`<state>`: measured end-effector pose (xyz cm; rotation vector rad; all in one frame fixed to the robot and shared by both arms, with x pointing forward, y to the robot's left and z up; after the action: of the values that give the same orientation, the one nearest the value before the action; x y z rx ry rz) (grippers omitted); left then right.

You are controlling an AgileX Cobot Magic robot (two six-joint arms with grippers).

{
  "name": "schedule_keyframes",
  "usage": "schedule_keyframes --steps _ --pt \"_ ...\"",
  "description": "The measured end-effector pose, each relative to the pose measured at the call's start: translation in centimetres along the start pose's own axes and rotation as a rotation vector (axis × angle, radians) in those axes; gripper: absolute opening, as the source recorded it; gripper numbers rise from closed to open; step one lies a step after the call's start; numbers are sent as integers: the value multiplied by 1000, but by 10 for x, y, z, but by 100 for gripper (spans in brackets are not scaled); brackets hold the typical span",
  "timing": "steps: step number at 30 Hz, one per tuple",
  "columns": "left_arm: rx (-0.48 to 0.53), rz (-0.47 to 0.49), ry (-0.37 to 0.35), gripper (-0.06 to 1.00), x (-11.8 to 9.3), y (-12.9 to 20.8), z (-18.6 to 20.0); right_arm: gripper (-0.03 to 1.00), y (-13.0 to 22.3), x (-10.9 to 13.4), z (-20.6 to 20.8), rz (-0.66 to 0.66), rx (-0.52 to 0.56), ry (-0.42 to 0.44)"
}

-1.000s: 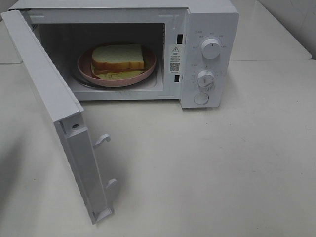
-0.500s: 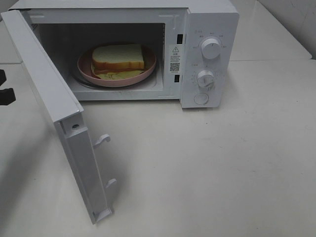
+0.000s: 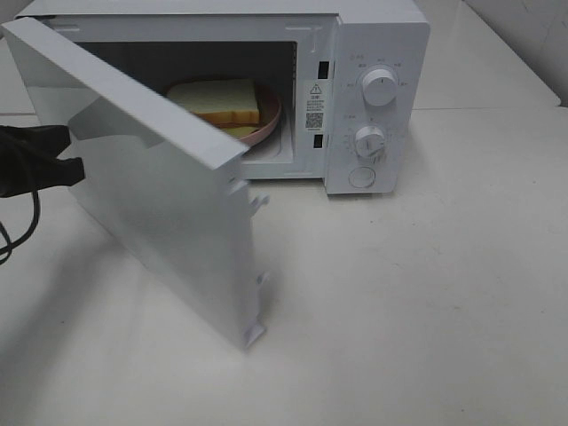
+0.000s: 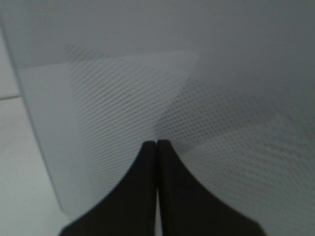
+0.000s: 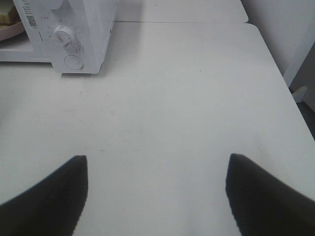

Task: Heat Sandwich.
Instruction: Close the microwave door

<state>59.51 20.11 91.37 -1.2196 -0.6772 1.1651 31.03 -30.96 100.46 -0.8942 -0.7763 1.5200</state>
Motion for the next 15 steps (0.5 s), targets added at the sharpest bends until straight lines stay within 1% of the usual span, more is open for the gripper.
schedule_keyframes --steps 1,2,3,7,8,12,15 --pt "0 -7 15 0 -5 0 -2 75 0 0 0 0 0 0" --pt "0 -21 46 0 -15 -1 -8 75 0 0 0 0 0 0" --pt "0 -21 46 0 -15 -1 -8 75 0 0 0 0 0 0" --pt "0 -36 93 0 -31 -1 -21 75 0 0 0 0 0 0" --pt "0 -36 93 0 -31 -1 -21 75 0 0 0 0 0 0" --pt "-1 -42 119 0 -42 -2 -31 75 0 0 0 0 0 0" --pt "-5 -37 121 0 -46 -5 -36 75 0 0 0 0 0 0"
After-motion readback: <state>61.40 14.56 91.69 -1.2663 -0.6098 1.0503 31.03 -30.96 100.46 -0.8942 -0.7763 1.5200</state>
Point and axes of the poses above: a point on each arm's last joint axis where the gripper is mounted, z pointing back along that axis away from the gripper, x along the wrist's bending axis when the last joint is at zero, y = z × x, the point moved 9 cm from there along -z, pointing out along that axis toward the gripper, and after that the axes turned 7 degrees about z, right-handed, at the moved point
